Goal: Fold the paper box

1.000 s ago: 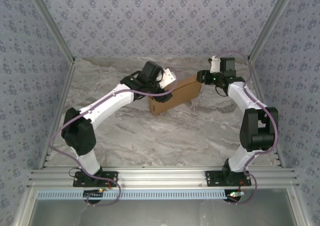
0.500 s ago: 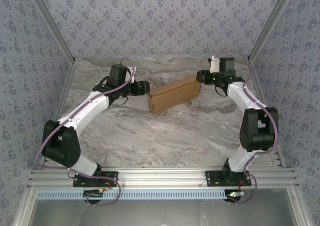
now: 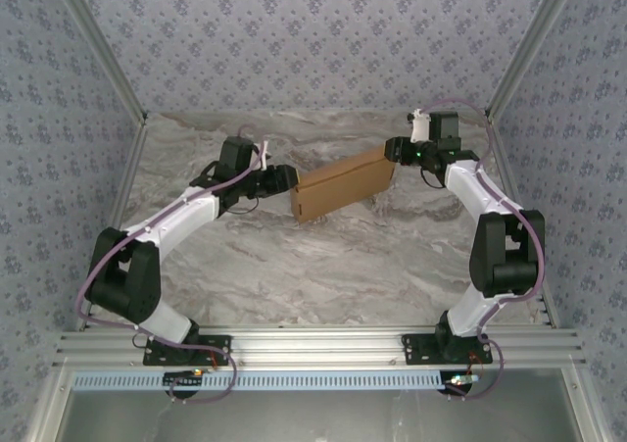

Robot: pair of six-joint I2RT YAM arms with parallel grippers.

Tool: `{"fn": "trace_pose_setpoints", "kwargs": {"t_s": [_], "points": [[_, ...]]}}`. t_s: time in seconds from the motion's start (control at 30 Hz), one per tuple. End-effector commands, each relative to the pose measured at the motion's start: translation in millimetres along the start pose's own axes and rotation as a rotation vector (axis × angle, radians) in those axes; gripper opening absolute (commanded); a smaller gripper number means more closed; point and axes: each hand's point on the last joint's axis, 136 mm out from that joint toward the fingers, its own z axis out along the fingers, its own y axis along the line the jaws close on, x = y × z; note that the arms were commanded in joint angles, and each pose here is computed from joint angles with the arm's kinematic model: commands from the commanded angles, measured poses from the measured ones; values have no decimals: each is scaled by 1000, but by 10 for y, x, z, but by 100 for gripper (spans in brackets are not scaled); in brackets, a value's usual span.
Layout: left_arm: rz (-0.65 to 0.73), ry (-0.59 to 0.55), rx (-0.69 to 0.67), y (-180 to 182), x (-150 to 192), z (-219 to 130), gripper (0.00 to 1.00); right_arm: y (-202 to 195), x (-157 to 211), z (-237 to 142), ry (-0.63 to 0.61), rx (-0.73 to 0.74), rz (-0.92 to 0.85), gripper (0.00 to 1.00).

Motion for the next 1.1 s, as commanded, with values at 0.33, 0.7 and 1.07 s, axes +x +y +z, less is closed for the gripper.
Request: {"fn": "trace_pose_setpoints", "kwargs": {"t_s": [0.33,0.7,1.07], "points": [[-100,86,-76,582,557,256,40,-217,717,17,244,1,99,46],[-91,14,-105,616,218,259,35,63,878,-210,200,-121,195,44],[-68,-19,-53,365,94,124,56,18,1117,-305,199,-70,212,43]]}}
